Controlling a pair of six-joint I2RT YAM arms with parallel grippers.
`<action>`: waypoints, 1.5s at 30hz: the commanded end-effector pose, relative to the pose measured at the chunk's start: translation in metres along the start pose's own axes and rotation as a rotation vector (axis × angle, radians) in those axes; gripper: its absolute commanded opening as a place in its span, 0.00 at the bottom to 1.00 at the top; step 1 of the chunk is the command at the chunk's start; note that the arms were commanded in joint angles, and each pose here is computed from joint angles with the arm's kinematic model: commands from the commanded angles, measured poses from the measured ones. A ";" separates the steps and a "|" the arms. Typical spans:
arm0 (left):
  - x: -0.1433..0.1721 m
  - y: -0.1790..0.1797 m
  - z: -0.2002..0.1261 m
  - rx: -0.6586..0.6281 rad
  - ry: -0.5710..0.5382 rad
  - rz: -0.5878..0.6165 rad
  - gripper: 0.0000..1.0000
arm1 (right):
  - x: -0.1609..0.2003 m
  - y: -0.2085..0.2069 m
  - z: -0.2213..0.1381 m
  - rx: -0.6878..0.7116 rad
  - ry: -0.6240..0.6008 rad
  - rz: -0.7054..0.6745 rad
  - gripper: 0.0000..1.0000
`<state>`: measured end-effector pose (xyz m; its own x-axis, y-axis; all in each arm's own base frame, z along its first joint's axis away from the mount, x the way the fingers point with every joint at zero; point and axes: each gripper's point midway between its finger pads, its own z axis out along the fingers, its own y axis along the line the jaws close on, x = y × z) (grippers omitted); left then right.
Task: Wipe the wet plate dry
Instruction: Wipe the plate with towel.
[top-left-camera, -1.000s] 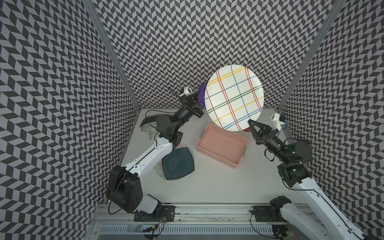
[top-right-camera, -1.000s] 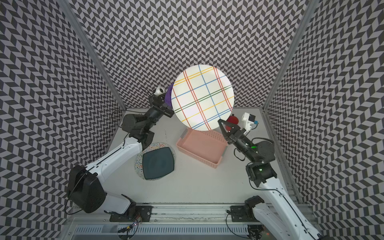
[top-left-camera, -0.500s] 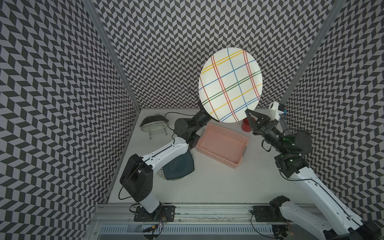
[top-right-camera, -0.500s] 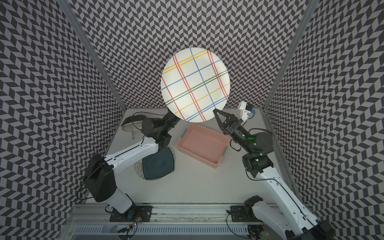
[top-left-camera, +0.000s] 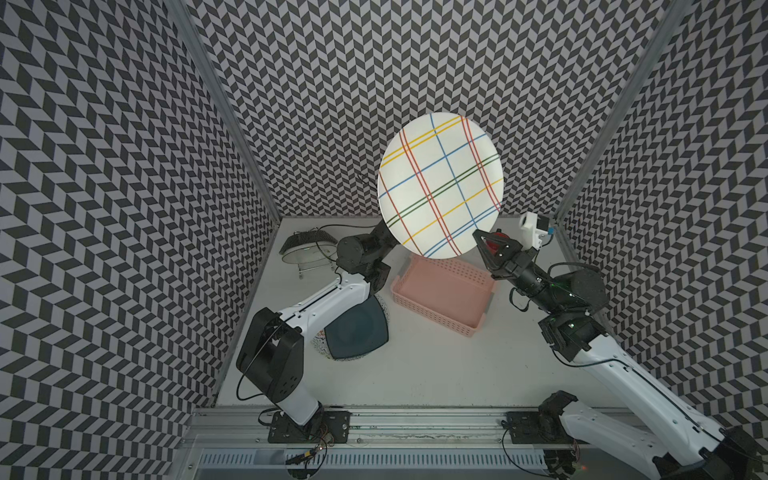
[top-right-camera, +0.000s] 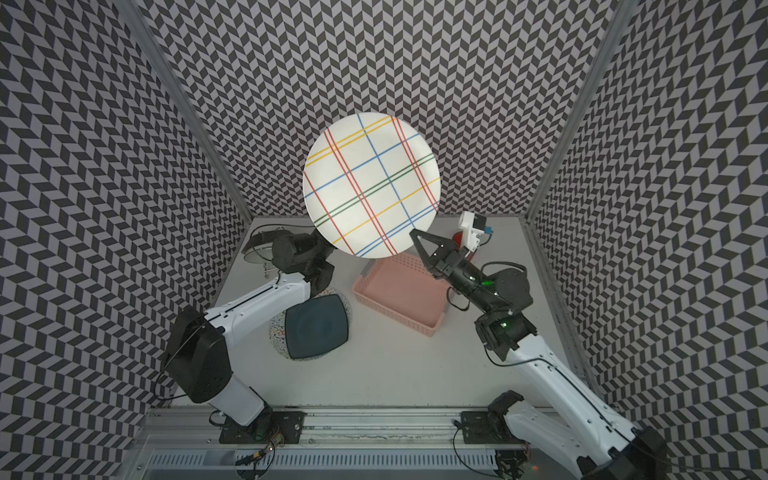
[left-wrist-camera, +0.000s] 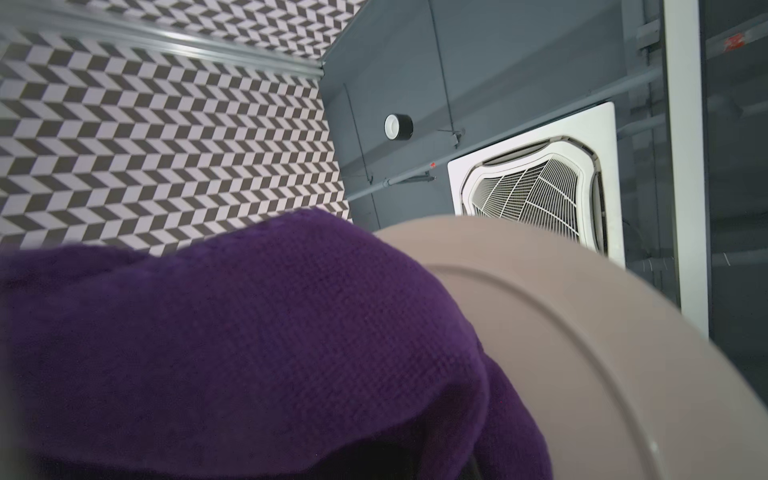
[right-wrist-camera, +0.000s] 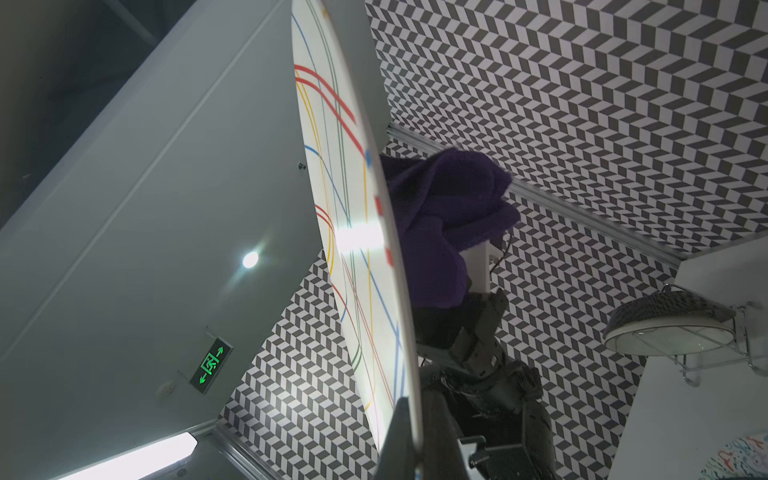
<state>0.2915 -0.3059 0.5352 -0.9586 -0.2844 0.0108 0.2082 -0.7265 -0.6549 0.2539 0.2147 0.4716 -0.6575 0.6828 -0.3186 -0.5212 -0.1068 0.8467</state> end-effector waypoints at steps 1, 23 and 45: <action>0.036 -0.012 -0.019 0.035 0.082 -0.166 0.00 | -0.041 0.012 0.004 -0.012 -0.159 -0.043 0.00; -0.035 0.044 -0.101 -1.309 0.028 1.018 0.00 | -0.019 -0.035 0.017 0.316 -0.014 -0.245 0.00; -0.075 -0.005 -0.081 -1.161 0.032 1.027 0.00 | -0.003 -0.006 0.013 0.265 -0.062 -0.273 0.00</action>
<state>0.3361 -0.2869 0.4344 -0.5750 -0.1575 -0.8029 0.5532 0.6481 -0.5233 0.2902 0.2315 0.4063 -0.5469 0.6593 -0.5159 -0.3360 0.3915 0.8566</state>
